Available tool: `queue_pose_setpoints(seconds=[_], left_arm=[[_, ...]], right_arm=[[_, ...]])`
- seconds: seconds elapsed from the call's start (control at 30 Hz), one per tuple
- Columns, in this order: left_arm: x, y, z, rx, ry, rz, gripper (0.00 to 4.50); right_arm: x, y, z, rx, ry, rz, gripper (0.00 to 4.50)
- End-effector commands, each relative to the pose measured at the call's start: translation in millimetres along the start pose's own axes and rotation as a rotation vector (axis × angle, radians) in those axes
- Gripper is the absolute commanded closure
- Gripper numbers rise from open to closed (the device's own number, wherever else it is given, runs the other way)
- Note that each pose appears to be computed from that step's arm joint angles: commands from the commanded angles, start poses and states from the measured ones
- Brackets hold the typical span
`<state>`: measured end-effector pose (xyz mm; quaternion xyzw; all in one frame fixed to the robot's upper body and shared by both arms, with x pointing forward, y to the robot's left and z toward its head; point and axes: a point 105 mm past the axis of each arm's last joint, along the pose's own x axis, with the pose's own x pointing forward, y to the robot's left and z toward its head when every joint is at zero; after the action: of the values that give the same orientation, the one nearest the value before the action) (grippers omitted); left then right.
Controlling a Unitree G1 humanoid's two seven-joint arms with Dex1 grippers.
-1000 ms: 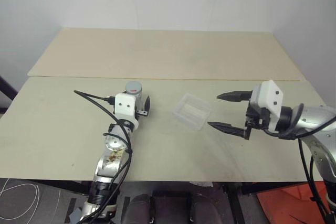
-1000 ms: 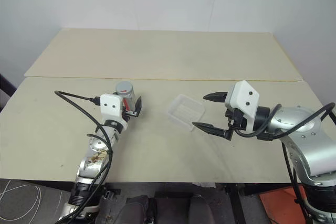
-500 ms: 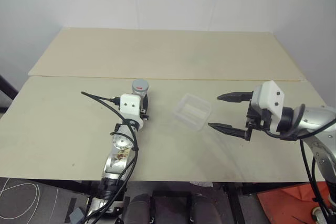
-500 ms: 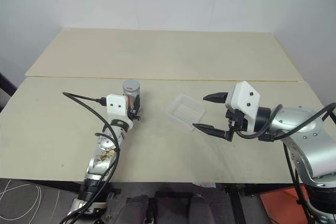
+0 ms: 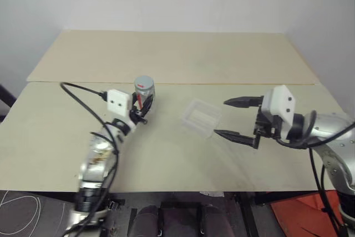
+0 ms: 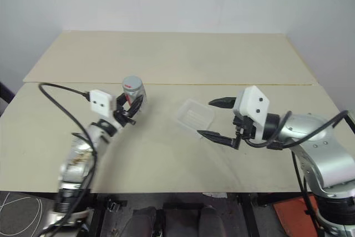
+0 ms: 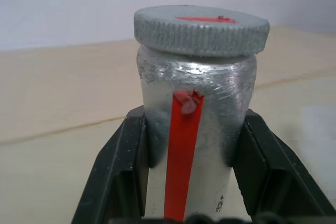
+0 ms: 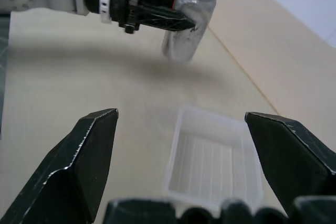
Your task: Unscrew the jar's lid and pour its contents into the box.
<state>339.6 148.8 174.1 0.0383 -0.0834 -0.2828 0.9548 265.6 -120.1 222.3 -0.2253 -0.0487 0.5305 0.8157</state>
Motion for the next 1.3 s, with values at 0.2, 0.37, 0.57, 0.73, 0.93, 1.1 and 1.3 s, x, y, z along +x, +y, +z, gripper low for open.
queue_pose_setpoints(seconds=[0.2, 0.37, 0.57, 0.73, 0.93, 1.1, 1.3], left_arm=[[-10, -28, 50, -0.037, -0.037, -0.593, 2.64], [-3, -40, 54, -0.009, -0.056, -0.750, 2.64], [2, -46, 53, 0.000, -0.070, -0.805, 2.64], [2, -46, 53, 0.004, -0.077, -0.814, 2.64], [0, -47, 55, 0.017, -0.083, -0.827, 2.64], [-2, -48, 64, 0.008, -0.115, -0.876, 2.64], [-16, -56, 74, -0.016, -0.108, -1.095, 2.64]], right_arm=[[51, -9, 46, 0.084, -0.191, 0.035, 0.00], [76, -9, 66, 0.109, -0.231, 0.057, 0.00], [87, -8, 74, 0.121, -0.243, 0.054, 0.00], [94, -8, 72, 0.139, -0.233, 0.046, 0.00], [96, -4, 69, 0.169, -0.228, 0.085, 1.60], [96, -3, 70, 0.195, -0.258, 0.154, 1.76], [77, 17, 80, 0.155, -0.351, 0.541, 1.76]])
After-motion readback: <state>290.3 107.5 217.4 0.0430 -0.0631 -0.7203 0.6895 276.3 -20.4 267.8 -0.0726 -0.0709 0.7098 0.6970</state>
